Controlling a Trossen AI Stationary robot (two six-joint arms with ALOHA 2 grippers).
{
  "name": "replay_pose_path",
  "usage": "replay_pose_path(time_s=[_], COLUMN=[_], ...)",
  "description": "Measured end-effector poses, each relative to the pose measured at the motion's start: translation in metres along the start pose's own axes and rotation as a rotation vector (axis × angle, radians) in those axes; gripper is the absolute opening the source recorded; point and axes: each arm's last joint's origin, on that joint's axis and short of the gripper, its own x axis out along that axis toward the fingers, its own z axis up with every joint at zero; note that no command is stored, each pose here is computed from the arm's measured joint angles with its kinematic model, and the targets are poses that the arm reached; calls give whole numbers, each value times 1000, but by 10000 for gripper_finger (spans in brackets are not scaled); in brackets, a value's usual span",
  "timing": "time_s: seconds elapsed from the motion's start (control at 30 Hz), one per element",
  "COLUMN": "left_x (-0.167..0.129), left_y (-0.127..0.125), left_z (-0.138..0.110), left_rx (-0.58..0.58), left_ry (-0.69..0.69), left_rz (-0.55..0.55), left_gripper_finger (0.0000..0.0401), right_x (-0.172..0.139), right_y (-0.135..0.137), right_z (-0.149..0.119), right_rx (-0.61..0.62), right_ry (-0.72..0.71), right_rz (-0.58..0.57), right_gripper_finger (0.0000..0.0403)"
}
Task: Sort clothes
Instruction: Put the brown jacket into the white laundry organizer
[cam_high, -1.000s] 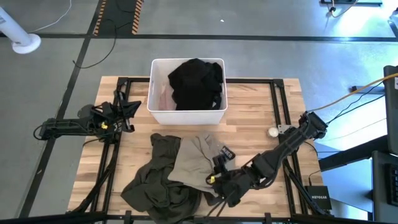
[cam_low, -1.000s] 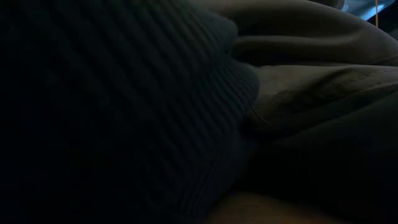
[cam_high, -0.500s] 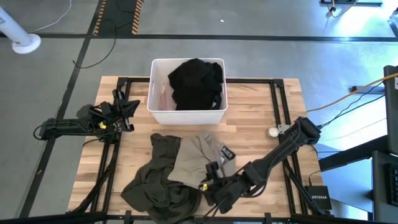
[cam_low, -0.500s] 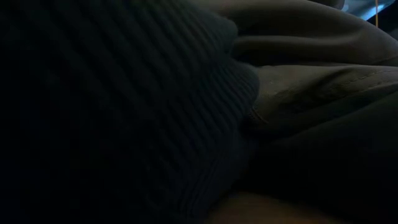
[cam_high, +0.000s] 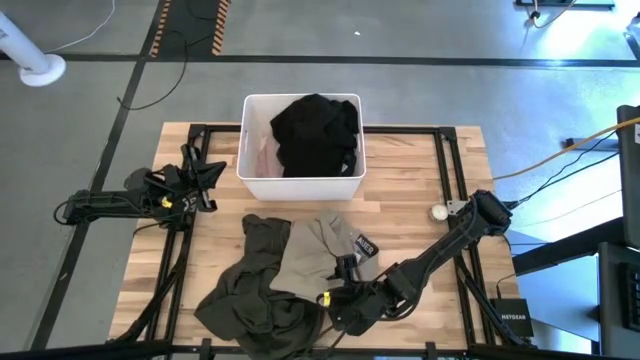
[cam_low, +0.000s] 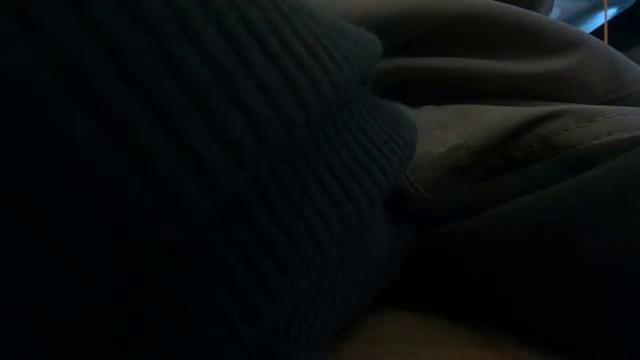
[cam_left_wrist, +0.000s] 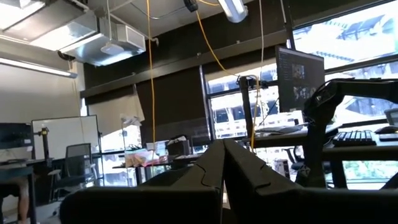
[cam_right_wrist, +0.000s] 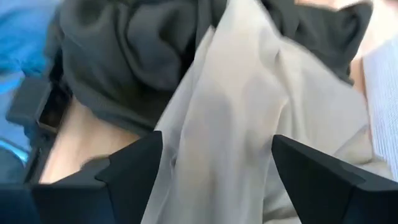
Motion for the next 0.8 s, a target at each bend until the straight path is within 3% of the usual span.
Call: replay_pose_path(time_s=[0.37,0.57,0.8], left_x=[0,0,0], left_y=[0,0,0], left_z=[0,0,0], left_rx=[29,33,21], left_ry=[-1,0,1], left_rz=[1,0,0], left_gripper_finger=[0,0,0], right_x=[24,51,71], right_y=[0,2,0], right_z=[-9,-16,-26], right_rx=[68,54,29], right_ry=[-37,15,72], right_rz=[34,36,-57], right_gripper_finger=[321,321,321])
